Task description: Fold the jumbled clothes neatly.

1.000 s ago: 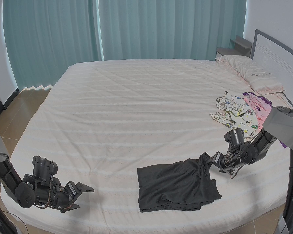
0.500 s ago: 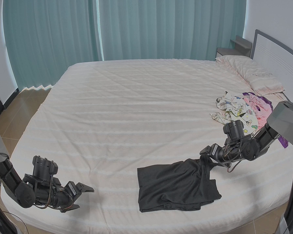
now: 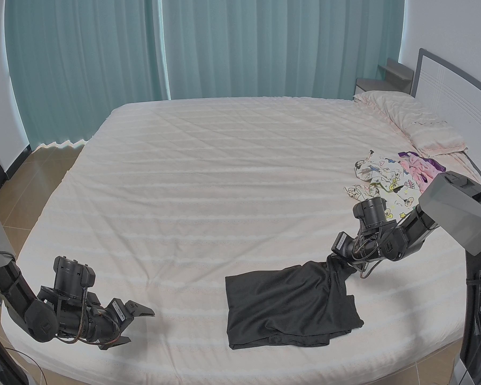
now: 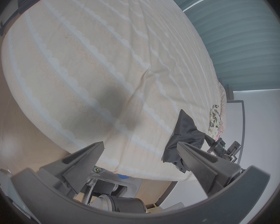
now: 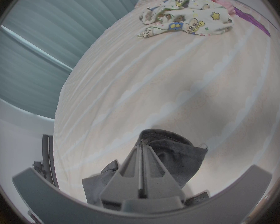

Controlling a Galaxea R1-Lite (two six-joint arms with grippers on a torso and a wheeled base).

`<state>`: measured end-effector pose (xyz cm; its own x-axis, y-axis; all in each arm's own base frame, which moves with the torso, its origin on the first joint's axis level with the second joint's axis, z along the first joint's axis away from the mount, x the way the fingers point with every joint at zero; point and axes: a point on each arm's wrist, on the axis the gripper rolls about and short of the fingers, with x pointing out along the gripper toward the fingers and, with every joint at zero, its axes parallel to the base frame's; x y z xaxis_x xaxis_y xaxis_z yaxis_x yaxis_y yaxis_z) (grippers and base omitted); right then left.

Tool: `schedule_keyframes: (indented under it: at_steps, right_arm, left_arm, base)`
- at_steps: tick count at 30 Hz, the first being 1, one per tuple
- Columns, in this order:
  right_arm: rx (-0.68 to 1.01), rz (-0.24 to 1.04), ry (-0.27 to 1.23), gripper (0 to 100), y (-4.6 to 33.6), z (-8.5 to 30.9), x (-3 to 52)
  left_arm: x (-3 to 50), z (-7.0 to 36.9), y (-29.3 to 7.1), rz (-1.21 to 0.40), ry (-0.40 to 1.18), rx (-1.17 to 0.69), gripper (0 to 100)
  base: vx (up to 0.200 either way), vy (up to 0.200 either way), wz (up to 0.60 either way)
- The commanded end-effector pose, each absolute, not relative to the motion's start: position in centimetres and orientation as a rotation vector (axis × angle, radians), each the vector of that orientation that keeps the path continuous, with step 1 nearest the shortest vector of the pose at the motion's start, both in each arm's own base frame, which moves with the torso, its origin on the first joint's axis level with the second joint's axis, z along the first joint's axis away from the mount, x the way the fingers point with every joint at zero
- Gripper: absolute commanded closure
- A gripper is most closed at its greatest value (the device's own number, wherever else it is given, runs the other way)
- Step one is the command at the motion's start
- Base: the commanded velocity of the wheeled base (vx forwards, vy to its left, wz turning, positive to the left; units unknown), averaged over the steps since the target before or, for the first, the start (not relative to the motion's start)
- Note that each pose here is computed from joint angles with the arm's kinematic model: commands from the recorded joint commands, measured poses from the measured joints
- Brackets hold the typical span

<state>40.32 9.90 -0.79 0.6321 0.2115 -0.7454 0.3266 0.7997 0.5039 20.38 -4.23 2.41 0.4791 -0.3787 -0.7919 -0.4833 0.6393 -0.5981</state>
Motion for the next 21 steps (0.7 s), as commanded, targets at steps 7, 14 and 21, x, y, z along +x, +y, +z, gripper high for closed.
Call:
schedule_keyframes:
  at_steps: [7,14,21]
  right_arm:
    - [0.758,-0.17,0.891,100,7.2,-1.1,40.6]
    - [0.762,-0.185,0.888,100,6.5,-0.9,40.3]
    - [0.762,-0.192,0.887,0,6.2,-1.0,40.3]
  left_arm:
    - [20.4,2.4,-4.2,0.077,1.114,-0.925,0]
    - [20.4,2.4,-4.2,0.075,1.113,-0.926,0]
    - [20.4,2.4,-4.2,0.075,1.113,-0.926,0]
  base:
    - [0.0,0.0,0.0]
    - [0.0,0.0,0.0]
    - [0.0,0.0,0.0]
